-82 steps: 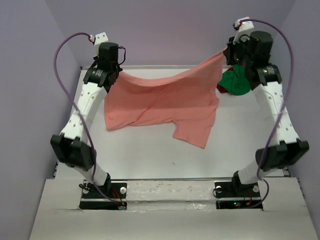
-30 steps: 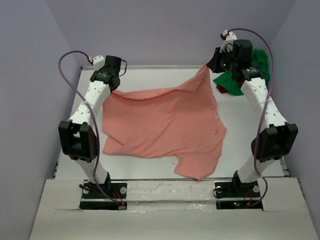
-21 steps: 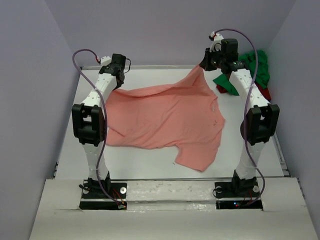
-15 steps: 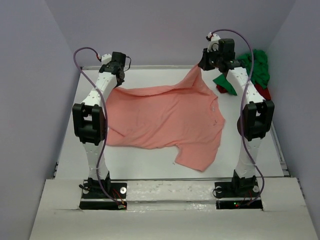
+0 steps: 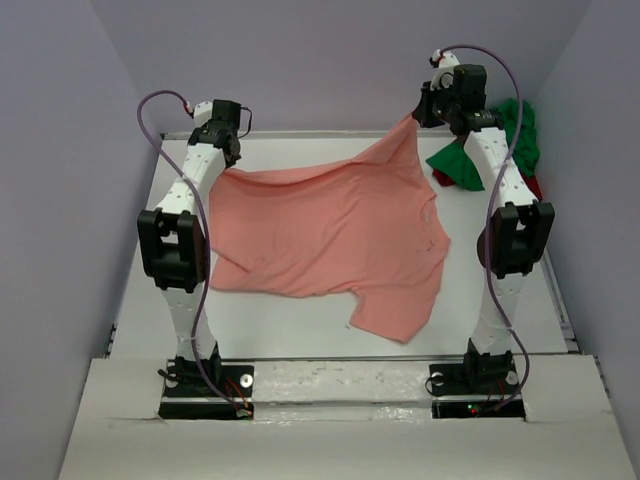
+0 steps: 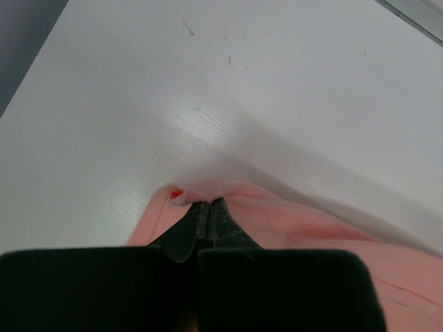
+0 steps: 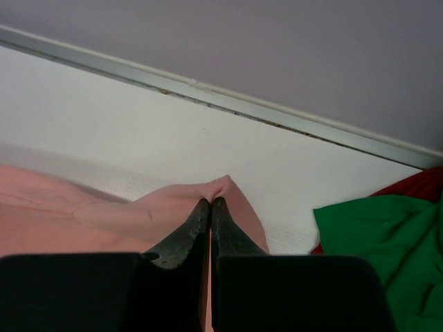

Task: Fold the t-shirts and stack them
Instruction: Flatten out the tshirt

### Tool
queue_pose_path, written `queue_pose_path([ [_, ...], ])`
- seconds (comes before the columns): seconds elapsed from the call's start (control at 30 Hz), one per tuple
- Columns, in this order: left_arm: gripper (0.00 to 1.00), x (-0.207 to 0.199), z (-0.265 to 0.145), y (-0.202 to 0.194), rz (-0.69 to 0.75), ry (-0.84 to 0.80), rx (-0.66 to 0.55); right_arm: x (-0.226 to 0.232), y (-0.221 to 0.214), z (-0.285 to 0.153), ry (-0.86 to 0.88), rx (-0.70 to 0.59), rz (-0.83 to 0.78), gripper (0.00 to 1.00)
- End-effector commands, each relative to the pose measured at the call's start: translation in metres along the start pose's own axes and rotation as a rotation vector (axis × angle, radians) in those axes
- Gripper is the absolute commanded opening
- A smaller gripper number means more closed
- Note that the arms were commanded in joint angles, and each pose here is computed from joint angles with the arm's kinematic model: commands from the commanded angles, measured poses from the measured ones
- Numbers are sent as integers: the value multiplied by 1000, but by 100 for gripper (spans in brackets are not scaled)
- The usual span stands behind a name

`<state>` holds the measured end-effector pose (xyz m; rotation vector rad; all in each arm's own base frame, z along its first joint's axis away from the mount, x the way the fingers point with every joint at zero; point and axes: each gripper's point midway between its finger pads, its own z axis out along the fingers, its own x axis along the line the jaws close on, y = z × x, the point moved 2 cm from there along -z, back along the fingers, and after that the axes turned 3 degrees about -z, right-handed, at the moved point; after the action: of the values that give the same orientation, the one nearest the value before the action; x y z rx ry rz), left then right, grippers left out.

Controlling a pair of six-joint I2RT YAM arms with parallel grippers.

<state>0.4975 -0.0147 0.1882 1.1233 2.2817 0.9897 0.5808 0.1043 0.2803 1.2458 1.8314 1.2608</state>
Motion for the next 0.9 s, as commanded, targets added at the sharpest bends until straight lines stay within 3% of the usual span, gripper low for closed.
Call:
queue_pose_path([
  [0.0, 0, 1, -71, 49, -25, -151, -111, 7, 72, -67, -40, -166, -60, 0],
  [0.1, 0, 4, -133, 78, -5, -252, -210, 18, 102, -122, -72, -238, -74, 0],
  [0.13, 0, 5, -172, 88, -4, -318, -265, 25, 109, -138, -87, -257, -90, 0],
  [0.17, 0, 8, -192, 92, 2, -348, -295, 31, 129, -177, -117, -323, -110, 0],
  [0.2, 0, 14, -231, 95, 16, -411, -348, 36, 127, -188, -132, -327, -117, 0],
  [0.3, 0, 28, -287, 97, 15, -517, -431, 57, 148, -260, -142, -439, -140, 0],
  [0.43, 0, 88, -373, 99, -72, -686, -574, 87, 161, -347, -117, -586, -153, 0],
  [0.67, 0, 162, -453, 88, -128, -904, -737, 135, 171, -463, -12, -798, -186, 0],
  [0.87, 0, 192, -486, 68, -123, -1037, -760, 171, 165, -531, 102, -885, -199, 0],
])
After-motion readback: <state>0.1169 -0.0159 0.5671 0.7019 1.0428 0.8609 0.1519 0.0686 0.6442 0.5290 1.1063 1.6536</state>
